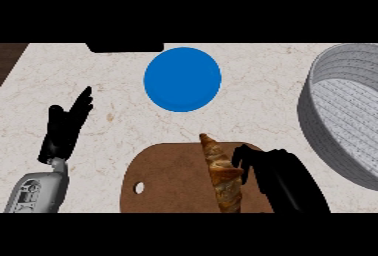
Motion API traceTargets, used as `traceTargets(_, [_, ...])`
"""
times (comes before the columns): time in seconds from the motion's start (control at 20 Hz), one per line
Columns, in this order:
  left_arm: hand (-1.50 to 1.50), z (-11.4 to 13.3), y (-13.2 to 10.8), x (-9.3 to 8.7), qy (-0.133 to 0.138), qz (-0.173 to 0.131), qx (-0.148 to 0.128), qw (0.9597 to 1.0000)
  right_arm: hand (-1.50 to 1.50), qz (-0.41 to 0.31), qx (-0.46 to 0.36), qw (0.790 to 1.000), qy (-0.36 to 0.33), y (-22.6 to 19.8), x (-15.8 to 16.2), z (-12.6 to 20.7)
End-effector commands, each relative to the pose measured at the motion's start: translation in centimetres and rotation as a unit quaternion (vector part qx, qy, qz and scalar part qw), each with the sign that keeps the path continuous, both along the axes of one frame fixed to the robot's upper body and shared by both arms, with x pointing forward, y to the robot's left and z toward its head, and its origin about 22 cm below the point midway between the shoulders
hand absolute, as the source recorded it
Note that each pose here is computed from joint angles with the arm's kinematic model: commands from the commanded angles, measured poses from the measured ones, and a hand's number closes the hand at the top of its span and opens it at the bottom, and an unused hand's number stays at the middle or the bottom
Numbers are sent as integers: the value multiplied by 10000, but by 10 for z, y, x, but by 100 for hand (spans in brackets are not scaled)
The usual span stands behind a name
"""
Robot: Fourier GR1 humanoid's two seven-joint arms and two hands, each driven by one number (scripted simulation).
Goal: Pick the croissant from the cutting board and place it in the basket
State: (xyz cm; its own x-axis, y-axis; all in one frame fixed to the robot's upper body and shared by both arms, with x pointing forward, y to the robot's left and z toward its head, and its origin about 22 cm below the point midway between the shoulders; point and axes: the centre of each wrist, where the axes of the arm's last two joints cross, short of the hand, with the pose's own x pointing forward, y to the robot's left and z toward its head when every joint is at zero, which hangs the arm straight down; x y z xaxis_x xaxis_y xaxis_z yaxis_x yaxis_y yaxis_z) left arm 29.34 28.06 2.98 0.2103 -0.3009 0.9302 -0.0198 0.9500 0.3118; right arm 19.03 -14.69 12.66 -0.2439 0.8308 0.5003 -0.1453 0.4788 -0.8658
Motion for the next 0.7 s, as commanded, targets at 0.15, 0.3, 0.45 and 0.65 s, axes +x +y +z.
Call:
traceTargets(0.15, [0,-3,19,2,-64,-60,-75,9999,150,-353,1302,9885,-680,-19,-39,83])
traceTargets(0.3, [0,8,2,12,-49,-84,-25,9999,150,-546,1200,9860,-1018,-24,-39,110])
traceTargets(0.45, [0,-6,-6,-5,101,-90,-69,9999,150,-799,1328,9828,-1005,-25,-28,129])
traceTargets(0.65, [0,1,-3,2,5,-89,67,9999,150,-1006,1394,9793,-1067,-23,-10,161])
